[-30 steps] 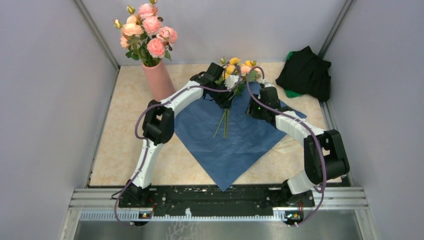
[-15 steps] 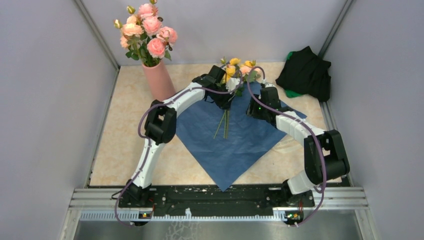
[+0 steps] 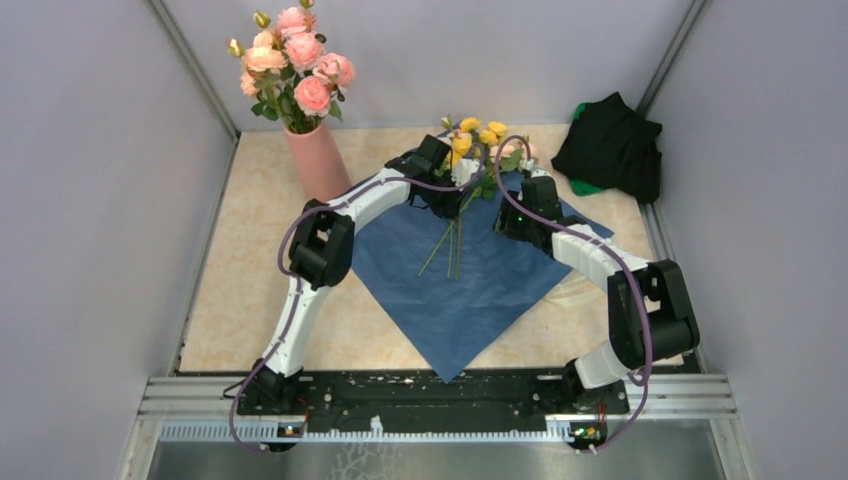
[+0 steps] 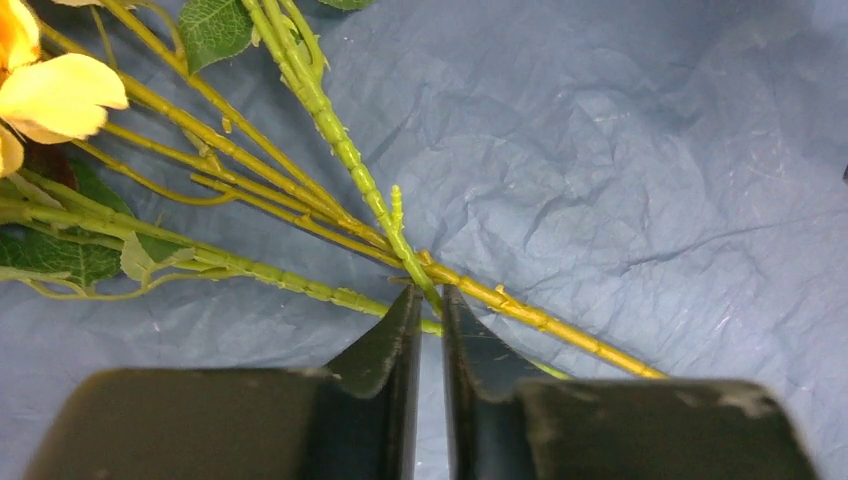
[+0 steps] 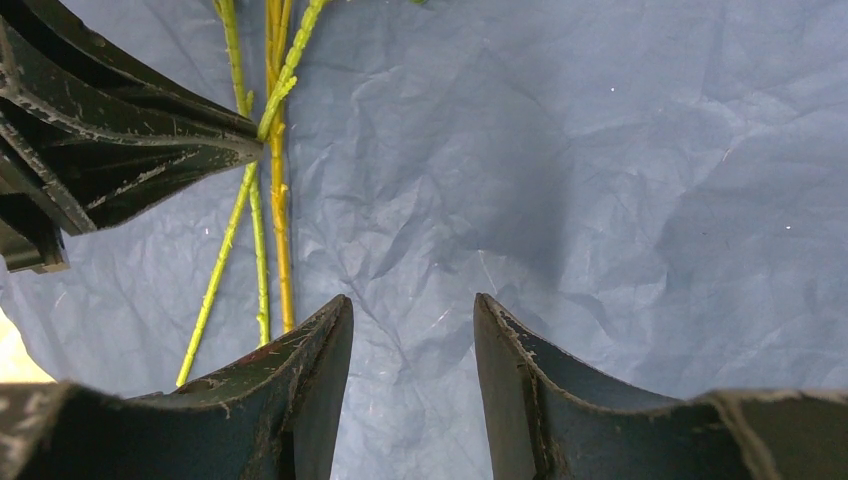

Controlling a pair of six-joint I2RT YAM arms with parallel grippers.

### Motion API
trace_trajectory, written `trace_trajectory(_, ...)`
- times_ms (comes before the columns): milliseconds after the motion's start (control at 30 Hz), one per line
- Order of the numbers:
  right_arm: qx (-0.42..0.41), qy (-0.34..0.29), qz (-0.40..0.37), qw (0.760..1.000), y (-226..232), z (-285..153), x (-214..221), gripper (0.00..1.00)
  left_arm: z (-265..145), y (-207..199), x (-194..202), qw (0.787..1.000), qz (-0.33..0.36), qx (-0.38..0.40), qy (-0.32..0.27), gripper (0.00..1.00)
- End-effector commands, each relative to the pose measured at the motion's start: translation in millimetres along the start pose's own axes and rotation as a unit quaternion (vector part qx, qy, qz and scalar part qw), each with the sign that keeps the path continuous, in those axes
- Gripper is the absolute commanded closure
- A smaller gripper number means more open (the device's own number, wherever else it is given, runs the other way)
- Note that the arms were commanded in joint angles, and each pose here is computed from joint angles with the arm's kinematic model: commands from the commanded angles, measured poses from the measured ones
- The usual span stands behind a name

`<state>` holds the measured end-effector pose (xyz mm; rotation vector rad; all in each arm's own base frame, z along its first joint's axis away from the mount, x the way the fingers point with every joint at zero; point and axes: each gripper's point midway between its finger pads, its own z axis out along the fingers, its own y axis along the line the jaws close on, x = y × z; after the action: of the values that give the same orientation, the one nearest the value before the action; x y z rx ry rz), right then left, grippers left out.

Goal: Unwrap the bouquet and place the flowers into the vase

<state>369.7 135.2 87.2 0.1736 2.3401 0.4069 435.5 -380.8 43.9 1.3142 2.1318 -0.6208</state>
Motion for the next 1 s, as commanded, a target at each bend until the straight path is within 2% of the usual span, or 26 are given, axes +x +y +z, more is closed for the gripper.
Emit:
trace_trajectory(0,-0.018,-0.034,-0.007,0.999,9,-7,-19,0.52,-4,-8,-7,1.000,0.001,0.014,-0.008,0.72)
trace_trajectory(67,-0.018,-0.034,-0.008,0.999,8,-7,-18,0.52,-3,-8,-5,1.000,-0.001,0.016,-0.005,0.63)
trace_trajectory(200,-0.017,-0.031,-0.007,0.999,7,-5,-16,0.52,-4,-9,-4,1.000,-0.002,0.017,-0.003,0.60)
trace_trajectory(233,-0.018,-0.032,-0.007,0.999,7,-5,-16,0.52,-5,-10,-4,1.000,-0.002,0.017,-0.003,0.61)
trace_trajectory(300,-0.017,-0.032,-0.007,0.999,7,-5,-15,0.52,-6,-9,-4,1.000,0.000,0.016,-0.003,0.71)
trace_trajectory(400,-0.018,-0.033,-0.007,0.999,7,-6,-16,0.52,-6,-9,-5,1.000,0.000,0.014,-0.004,0.98)
trace_trajectory(633,-0.016,-0.032,-0.007,0.999,6,-5,-15,0.52,-13,-12,-14,0.999,0.008,0.016,-0.027,1.00)
trace_trajectory(967,-0.023,-0.043,-0.006,0.999,10,-11,-21,0.52,-76,-20,-76,0.991,0.036,-0.021,-0.131,1.00)
